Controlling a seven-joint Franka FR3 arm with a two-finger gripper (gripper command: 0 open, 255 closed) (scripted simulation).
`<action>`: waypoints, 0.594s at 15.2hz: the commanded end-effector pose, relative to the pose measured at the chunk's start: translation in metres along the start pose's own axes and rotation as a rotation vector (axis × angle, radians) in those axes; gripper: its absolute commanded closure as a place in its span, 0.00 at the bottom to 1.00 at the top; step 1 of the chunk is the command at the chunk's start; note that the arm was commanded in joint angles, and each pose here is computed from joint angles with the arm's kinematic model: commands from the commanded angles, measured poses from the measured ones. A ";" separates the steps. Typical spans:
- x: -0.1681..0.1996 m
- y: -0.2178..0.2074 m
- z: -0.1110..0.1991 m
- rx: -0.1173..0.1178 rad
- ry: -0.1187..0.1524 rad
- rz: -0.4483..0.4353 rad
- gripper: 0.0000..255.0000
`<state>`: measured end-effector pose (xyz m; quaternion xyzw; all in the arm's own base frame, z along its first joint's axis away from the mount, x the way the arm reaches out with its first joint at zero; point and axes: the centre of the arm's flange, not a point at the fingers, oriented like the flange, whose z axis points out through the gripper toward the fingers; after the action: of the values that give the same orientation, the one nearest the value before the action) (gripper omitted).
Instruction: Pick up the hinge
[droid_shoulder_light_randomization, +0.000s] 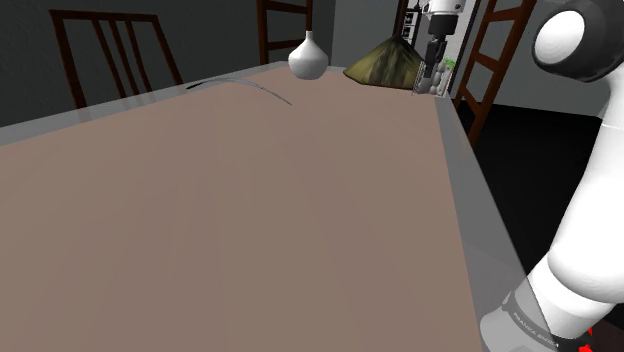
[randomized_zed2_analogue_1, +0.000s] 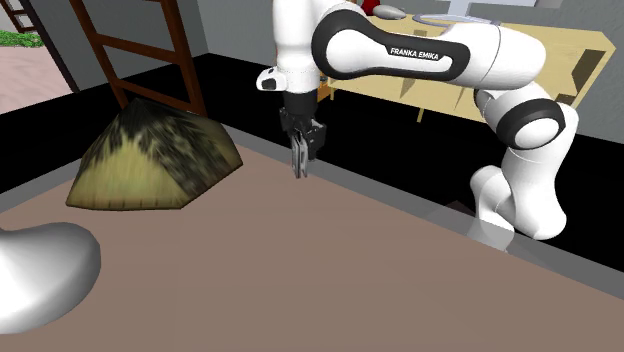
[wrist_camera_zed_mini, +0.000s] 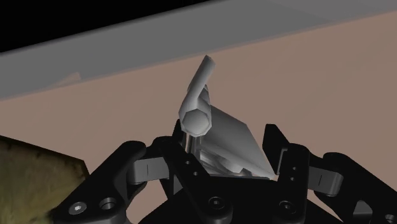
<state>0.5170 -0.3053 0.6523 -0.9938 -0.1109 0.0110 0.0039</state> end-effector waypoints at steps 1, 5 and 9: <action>0.001 -0.001 -0.011 0.000 0.000 0.000 1.00; 0.001 -0.002 -0.032 0.000 0.000 0.000 1.00; 0.001 -0.002 -0.049 0.000 0.000 0.000 1.00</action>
<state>0.5184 -0.3044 0.6973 -0.9938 -0.1109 0.0110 0.0038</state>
